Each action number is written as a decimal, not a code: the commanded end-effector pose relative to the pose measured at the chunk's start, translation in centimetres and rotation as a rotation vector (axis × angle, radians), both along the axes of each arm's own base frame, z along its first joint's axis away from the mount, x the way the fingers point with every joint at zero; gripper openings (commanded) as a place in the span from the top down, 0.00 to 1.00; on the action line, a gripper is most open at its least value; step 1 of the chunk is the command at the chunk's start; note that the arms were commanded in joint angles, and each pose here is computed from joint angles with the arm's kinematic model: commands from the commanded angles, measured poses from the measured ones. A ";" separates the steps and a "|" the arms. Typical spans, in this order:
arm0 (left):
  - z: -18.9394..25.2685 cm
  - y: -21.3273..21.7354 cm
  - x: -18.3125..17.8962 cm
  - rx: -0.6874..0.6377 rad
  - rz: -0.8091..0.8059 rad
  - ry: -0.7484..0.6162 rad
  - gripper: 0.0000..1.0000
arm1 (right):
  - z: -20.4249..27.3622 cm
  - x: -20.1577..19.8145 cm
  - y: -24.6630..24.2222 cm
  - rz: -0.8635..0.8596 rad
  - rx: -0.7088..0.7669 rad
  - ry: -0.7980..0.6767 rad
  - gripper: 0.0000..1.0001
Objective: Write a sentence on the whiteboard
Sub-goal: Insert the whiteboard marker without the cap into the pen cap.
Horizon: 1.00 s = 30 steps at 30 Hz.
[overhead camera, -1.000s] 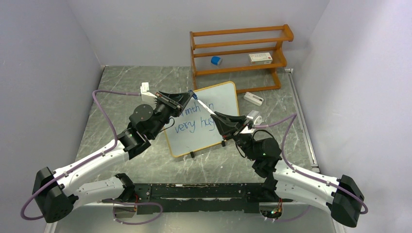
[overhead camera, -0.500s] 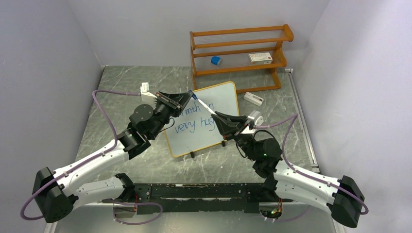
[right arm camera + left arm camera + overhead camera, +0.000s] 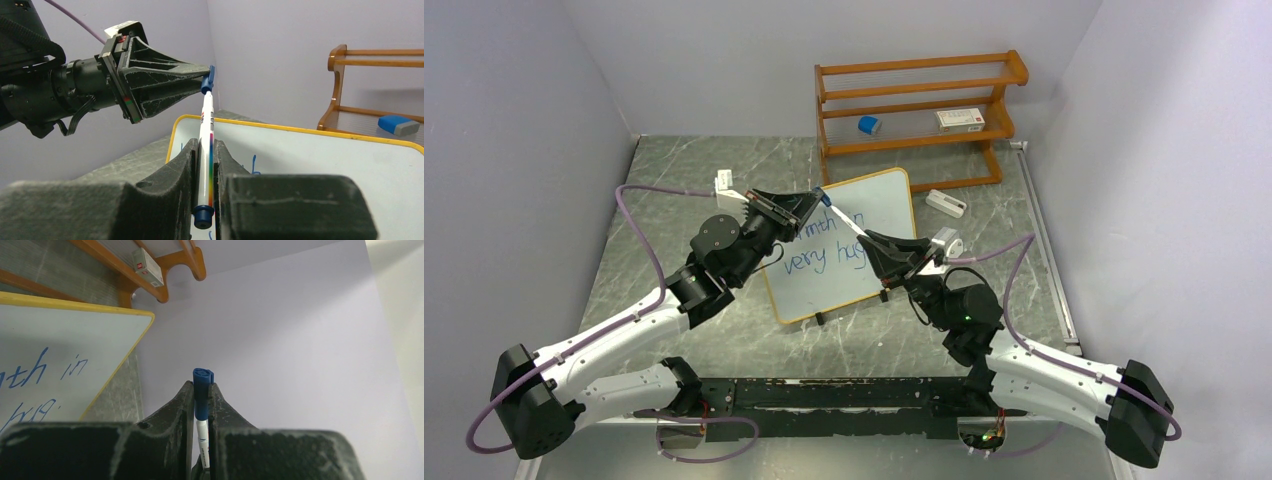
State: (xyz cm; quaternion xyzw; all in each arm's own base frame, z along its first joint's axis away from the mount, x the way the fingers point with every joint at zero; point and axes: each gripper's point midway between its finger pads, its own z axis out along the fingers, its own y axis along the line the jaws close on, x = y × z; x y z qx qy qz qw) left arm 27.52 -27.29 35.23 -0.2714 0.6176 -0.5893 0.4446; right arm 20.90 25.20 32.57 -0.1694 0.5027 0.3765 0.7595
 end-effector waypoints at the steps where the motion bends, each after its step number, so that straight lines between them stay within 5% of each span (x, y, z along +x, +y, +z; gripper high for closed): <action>1: 0.8 -0.3 -0.1 -0.032 -0.025 -0.021 0.95 | 1.1 0.0 -0.3 -0.014 0.032 -0.018 1.00; 30: 2.4 -3.2 -2.1 -0.064 -0.192 -0.143 0.95 | 2.8 1.7 -0.8 -0.104 0.202 -0.094 1.00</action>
